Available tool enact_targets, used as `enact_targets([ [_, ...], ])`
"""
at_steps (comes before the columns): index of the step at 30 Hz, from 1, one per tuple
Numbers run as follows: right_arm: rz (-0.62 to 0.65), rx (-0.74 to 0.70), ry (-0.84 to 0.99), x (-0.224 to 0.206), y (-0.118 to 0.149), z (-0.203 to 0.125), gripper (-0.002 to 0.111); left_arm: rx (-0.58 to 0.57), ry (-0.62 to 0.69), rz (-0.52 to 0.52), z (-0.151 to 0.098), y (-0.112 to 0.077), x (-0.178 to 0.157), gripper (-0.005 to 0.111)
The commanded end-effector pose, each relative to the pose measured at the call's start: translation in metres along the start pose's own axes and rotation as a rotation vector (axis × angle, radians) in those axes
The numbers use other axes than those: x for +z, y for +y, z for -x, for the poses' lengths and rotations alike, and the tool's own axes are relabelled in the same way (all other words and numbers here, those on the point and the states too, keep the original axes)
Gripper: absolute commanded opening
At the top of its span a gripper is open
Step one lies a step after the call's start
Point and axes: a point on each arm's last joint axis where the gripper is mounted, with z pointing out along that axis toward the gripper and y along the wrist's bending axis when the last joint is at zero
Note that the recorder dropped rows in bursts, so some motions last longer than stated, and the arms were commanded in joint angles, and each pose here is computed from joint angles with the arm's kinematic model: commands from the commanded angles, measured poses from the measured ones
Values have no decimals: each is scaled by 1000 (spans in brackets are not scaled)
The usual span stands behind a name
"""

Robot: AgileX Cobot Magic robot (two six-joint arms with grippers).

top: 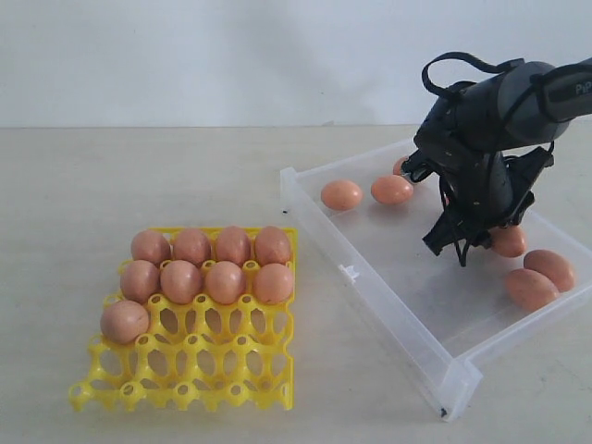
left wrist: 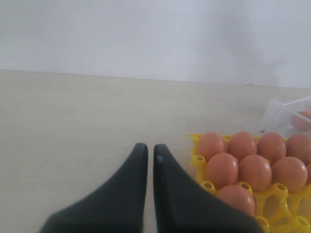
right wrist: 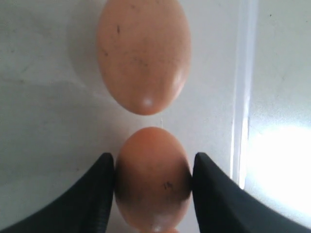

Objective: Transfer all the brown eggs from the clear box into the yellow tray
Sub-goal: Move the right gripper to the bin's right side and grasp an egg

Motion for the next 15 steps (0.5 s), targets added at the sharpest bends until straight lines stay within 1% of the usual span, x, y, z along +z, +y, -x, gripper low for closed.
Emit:
enact_targets([
  [1, 89, 63, 48, 13, 14, -6, 0, -11, -5, -3, -1, 0, 0, 4],
  [5, 154, 132, -20, -2, 11, -1, 0, -11, -5, -3, -1, 0, 0, 4],
  [10, 298, 240, -110, -28, 10, 5, 0, -11, -5, -3, -1, 0, 0, 4],
  [13, 346, 272, -142, -36, 9, 6, 0, -11, -5, -3, -1, 0, 0, 4],
  [15, 354, 276, -152, -40, 8, 6, 0, -11, -5, -3, -1, 0, 0, 4],
])
